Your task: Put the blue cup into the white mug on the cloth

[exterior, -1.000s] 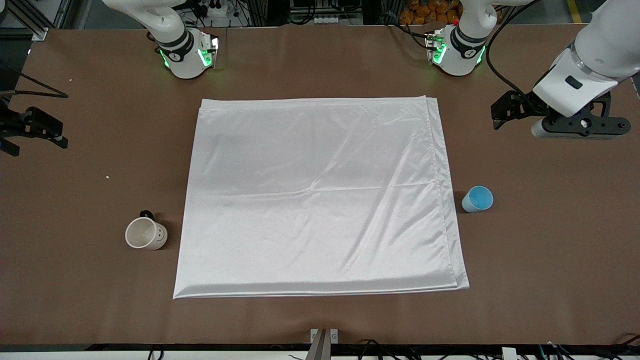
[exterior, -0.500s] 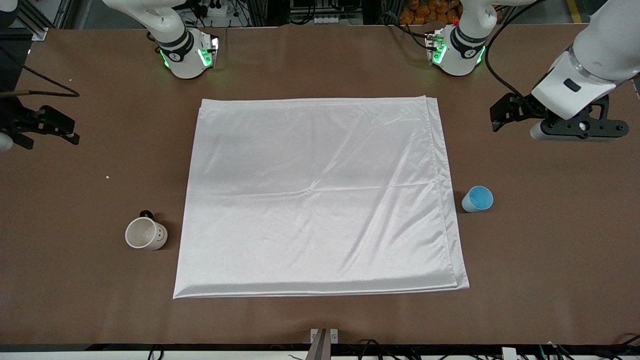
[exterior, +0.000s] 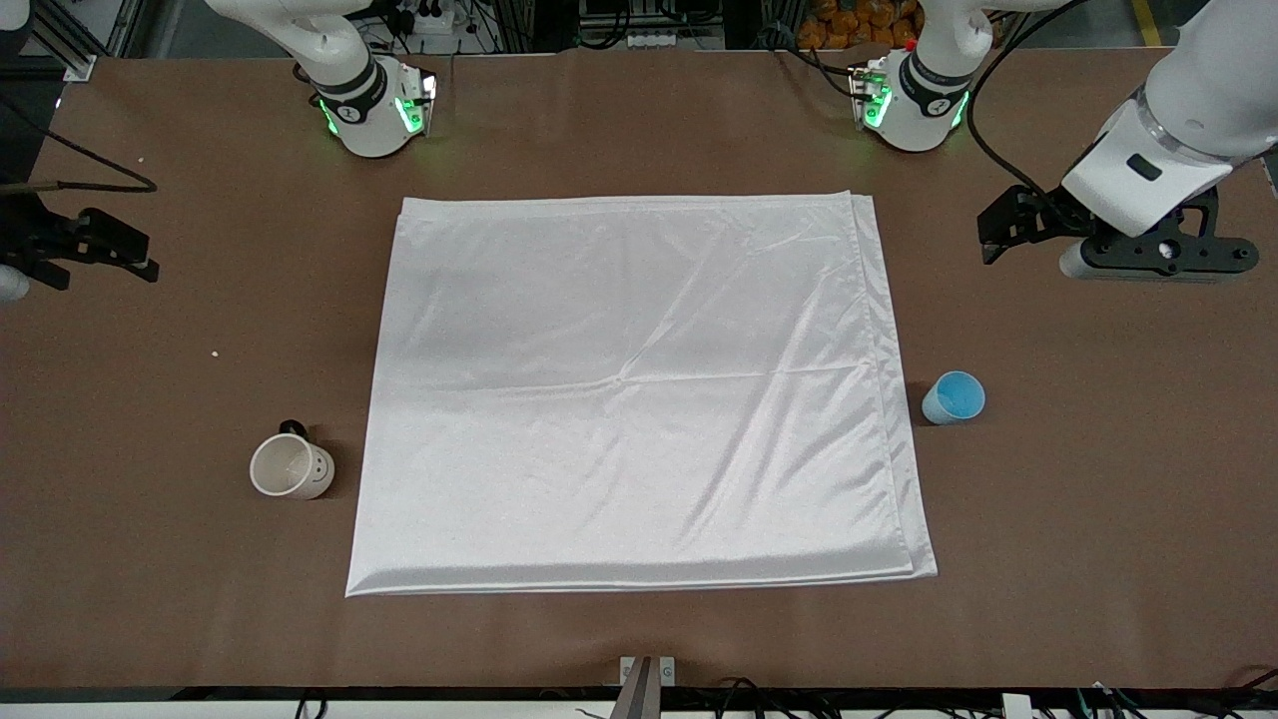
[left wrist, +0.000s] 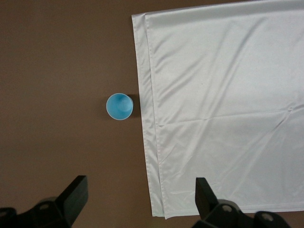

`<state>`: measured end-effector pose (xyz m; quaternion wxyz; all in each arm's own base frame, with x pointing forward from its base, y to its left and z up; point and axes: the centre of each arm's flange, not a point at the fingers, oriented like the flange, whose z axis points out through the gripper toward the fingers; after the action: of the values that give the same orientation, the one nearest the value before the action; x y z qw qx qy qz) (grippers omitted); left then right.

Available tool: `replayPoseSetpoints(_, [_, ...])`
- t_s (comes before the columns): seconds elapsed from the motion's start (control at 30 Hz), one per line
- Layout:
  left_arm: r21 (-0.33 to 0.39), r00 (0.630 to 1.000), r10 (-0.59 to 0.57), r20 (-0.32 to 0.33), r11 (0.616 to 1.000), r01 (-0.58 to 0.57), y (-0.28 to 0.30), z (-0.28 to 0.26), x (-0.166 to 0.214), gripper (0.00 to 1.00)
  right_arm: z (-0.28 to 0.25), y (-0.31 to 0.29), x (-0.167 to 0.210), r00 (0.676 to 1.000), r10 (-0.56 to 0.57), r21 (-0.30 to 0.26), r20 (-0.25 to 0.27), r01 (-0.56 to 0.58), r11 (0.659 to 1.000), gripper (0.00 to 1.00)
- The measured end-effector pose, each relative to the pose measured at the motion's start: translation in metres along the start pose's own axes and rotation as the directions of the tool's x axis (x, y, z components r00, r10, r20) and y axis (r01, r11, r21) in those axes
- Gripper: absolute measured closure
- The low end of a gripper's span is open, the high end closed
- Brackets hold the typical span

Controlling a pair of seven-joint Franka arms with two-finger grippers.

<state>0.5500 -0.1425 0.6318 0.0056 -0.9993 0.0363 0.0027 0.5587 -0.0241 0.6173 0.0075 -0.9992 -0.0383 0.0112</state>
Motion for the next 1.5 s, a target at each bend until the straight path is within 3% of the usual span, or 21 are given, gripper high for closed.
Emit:
replayPoseSetpoints(0.33, [0.000,1.000,-0.008,0.010,1.000,0.008,-0.003,0.026,0.018,0.00,0.012,-0.004,-0.001,1.000,-0.005,0.015,0.024,0.005,1.000,0.00])
replayPoseSetpoints(0.73, [0.024,1.000,-0.006,-0.006,1.000,0.006,-0.005,0.072,0.033,0.00,0.076,-0.005,0.001,0.996,-0.007,0.023,0.088,0.005,1.000,0.00])
replayPoseSetpoints(1.03, [0.026,1.000,-0.001,0.003,1.000,0.001,-0.003,0.114,0.033,0.00,0.156,-0.003,0.009,0.999,0.000,0.014,0.043,0.000,1.000,0.00])
replayPoseSetpoints(1.37, [0.018,1.000,0.010,-0.027,1.000,-0.009,0.000,0.177,0.029,0.00,0.245,-0.003,0.021,0.998,0.000,0.003,0.065,0.000,1.000,0.00])
replayPoseSetpoints(1.5, [0.024,0.999,0.017,-0.035,1.000,-0.016,0.000,0.200,0.024,0.00,0.269,-0.003,0.030,0.999,-0.001,-0.004,0.051,0.001,1.000,0.00])
